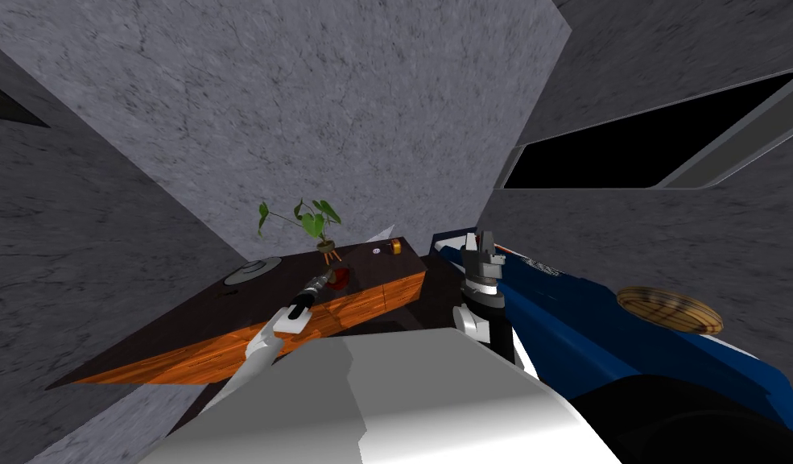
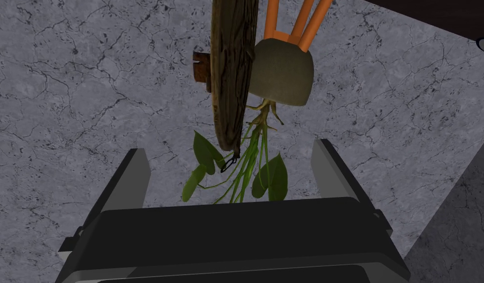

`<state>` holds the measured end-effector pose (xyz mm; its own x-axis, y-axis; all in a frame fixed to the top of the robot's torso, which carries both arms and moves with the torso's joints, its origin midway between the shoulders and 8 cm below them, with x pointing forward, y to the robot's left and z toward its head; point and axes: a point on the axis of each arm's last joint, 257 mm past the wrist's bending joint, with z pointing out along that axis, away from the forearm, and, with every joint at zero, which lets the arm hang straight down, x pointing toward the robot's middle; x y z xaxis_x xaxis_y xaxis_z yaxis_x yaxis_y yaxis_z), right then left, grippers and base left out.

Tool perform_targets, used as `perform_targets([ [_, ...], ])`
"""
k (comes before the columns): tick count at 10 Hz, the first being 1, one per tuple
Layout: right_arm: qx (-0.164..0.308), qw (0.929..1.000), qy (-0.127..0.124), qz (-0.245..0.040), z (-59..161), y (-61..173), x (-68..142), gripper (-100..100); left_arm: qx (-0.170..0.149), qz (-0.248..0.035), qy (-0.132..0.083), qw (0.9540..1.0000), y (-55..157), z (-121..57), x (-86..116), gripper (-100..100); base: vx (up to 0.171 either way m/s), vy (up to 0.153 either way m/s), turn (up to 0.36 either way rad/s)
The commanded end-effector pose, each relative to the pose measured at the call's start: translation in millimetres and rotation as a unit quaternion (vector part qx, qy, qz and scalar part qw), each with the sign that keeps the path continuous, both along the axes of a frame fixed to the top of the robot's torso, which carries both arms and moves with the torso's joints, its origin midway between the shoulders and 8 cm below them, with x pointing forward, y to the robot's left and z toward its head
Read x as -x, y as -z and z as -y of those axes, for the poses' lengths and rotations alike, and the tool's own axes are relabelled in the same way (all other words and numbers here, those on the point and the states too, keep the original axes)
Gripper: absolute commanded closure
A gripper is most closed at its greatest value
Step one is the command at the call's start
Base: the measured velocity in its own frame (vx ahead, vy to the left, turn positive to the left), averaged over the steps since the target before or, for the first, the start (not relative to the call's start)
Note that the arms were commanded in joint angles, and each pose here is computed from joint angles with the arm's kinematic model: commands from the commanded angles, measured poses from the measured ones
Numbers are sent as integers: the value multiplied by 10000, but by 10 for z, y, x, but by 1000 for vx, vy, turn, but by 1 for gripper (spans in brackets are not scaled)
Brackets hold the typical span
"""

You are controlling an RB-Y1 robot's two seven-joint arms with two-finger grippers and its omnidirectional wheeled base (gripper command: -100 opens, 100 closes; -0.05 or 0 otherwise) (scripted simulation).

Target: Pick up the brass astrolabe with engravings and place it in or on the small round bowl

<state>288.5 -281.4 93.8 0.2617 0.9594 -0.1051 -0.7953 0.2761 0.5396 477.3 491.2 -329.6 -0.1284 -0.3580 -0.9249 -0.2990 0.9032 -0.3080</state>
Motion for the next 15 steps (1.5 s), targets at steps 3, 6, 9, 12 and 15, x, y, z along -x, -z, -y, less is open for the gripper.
perform_targets([
  [3,0,10000,0,0,0,0,0,0,-7,23,-58,10000,-225,-215,-59,-100,-36,-44,-28],
  [6,0,10000,0,0,0,0,0,0,-18,40,-106,9999,-423,-399,-104,-100,-38,-57,-28],
  [9,0,10000,0,0,0,0,0,0,-29,48,-122,9999,-509,-477,-121,-100,-33,-40,-22],
  [12,0,10000,0,0,0,0,0,0,-22,47,-129,9999,-513,-483,-122,0,0,0,0],
  [15,1,10000,0,0,0,0,0,0,-22,47,-129,9999,-513,-483,-122,0,0,0,0],
])
